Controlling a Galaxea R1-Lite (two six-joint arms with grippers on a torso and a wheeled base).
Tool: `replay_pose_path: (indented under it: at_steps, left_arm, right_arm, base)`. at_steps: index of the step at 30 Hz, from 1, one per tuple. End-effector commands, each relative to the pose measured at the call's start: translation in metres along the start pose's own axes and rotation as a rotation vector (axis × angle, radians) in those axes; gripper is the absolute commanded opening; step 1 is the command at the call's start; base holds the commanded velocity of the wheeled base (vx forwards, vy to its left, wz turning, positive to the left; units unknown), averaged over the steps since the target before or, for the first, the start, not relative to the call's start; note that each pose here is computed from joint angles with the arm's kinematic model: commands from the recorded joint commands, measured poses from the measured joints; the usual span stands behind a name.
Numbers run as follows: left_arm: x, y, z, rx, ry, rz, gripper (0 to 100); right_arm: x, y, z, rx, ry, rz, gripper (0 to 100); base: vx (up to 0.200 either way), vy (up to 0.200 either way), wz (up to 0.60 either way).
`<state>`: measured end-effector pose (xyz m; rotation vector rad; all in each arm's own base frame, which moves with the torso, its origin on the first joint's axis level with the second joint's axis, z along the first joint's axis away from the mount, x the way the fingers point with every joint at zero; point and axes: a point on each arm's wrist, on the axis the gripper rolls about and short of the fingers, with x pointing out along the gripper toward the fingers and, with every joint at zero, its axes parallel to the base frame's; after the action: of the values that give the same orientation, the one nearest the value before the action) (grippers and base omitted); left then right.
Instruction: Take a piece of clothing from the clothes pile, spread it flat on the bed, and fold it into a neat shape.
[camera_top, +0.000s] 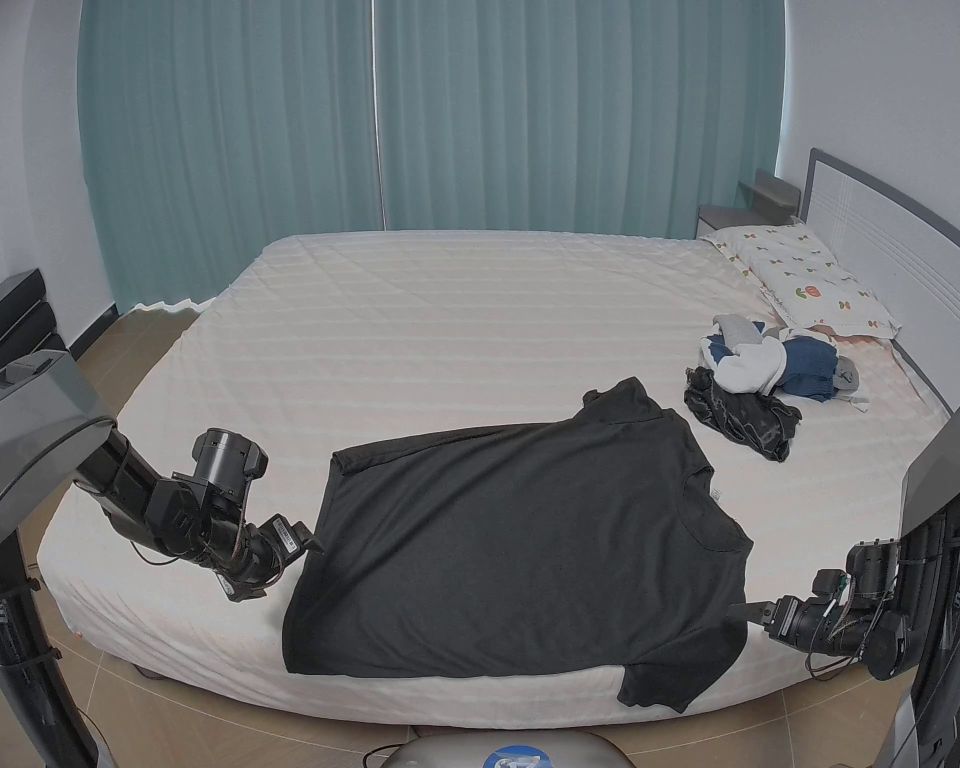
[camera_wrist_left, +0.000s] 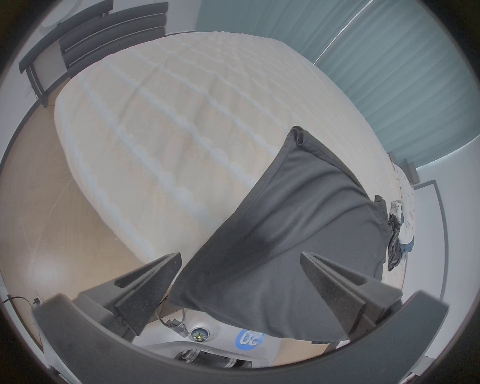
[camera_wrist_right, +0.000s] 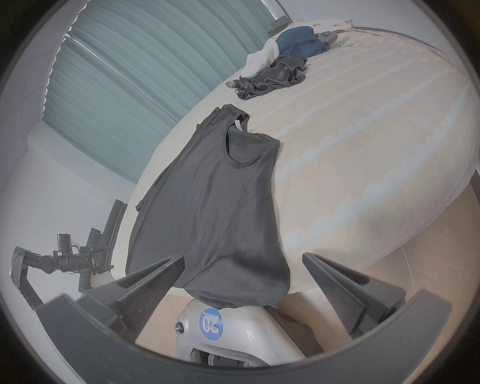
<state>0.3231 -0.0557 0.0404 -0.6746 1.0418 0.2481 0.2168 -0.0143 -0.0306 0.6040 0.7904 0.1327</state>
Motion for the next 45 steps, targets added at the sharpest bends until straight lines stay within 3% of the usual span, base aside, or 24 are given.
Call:
replay_pose_path:
  at_steps: [1, 6, 11, 20, 28, 36, 45]
  left_arm:
    - [0.000, -0.003, 0.005, -0.006, -0.008, -0.021, 100]
    - [0.009, -0.006, 0.009, -0.021, -0.008, -0.018, 100]
    - [0.019, -0.024, 0.027, -0.122, -0.073, -0.084, 100]
    - [0.035, -0.024, 0.034, -0.149, -0.077, -0.085, 100]
    - [0.033, -0.035, 0.045, -0.155, -0.105, -0.132, 100]
    - [0.069, -0.054, 0.059, -0.139, -0.129, -0.155, 100]
    - [0.090, -0.075, 0.058, -0.108, -0.138, -0.186, 100]
  right_arm:
    - [-0.003, 0.001, -0.002, -0.001, 0.003, 0.001, 100]
    - [-0.001, 0.002, -0.003, -0.003, 0.011, 0.005, 100]
    - [-0.001, 0.002, -0.004, -0.004, 0.017, 0.005, 100]
    - [0.000, 0.002, -0.005, 0.000, 0.021, 0.005, 100]
    - [0.000, 0.001, -0.005, 0.005, 0.023, 0.002, 100]
    - [0.002, 0.003, -0.007, 0.030, 0.036, 0.007, 100]
    - [0.009, -0.002, -0.012, 0.044, 0.063, -0.005, 100]
  base:
    - [0.200, 0.000, 0.00]
    - [0.080, 0.000, 0.00]
    - [0.000, 0.000, 0.00]
    - [0.044, 0.000, 0.00]
    - [0.100, 0.000, 0.00]
    - [0.000, 0.000, 0.00]
    - [0.000, 0.000, 0.00]
